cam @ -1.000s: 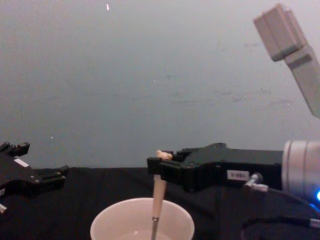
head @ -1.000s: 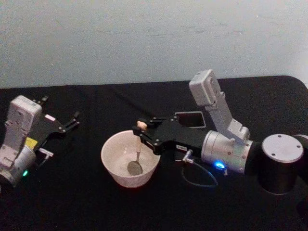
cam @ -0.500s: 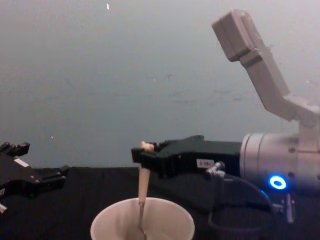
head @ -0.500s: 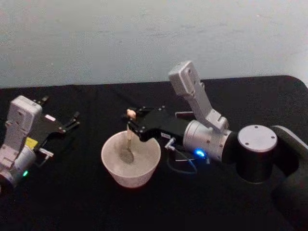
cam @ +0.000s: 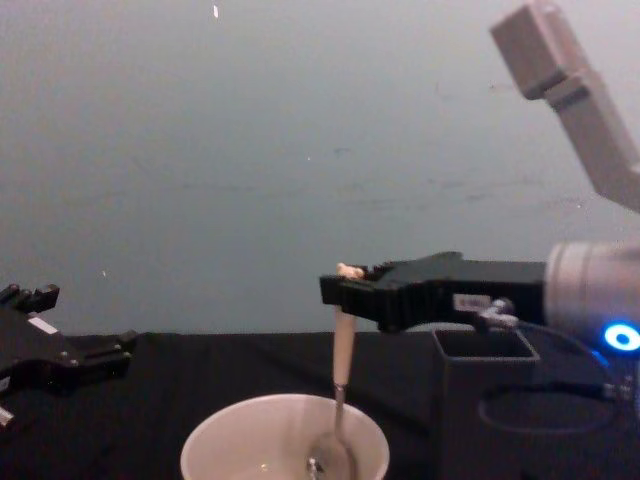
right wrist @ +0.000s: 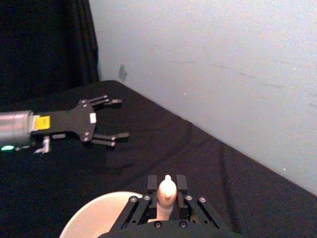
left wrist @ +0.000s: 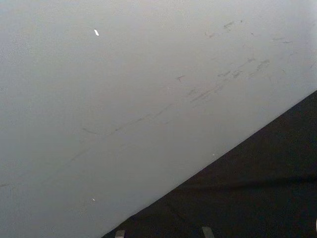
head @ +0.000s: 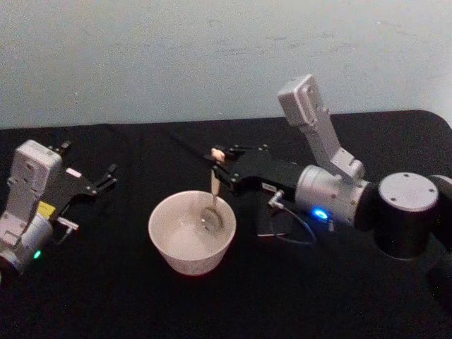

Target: Pick up the stirring spoon with one hand, stir inside the cup, then place it back in its original position.

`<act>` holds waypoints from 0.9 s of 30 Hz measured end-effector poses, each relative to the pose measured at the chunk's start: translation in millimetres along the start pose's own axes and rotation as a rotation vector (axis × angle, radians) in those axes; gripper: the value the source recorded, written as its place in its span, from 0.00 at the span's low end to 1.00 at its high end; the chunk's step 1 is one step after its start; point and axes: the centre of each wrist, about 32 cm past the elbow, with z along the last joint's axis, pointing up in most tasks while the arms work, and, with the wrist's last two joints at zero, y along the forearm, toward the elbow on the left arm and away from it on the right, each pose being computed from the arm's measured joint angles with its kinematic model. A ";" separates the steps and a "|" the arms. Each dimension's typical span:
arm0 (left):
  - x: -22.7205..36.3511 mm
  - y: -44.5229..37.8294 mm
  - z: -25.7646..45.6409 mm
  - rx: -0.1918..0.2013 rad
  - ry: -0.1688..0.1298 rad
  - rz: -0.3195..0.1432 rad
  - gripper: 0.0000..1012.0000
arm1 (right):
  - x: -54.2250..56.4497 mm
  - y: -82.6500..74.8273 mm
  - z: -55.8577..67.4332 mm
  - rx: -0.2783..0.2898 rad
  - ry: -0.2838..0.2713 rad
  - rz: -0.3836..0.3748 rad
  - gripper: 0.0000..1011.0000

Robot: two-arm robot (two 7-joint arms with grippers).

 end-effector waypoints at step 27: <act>0.0 0.0 0.0 0.000 0.000 0.000 0.99 | -1.8 -21.4 17.1 0.017 0.137 -0.001 0.21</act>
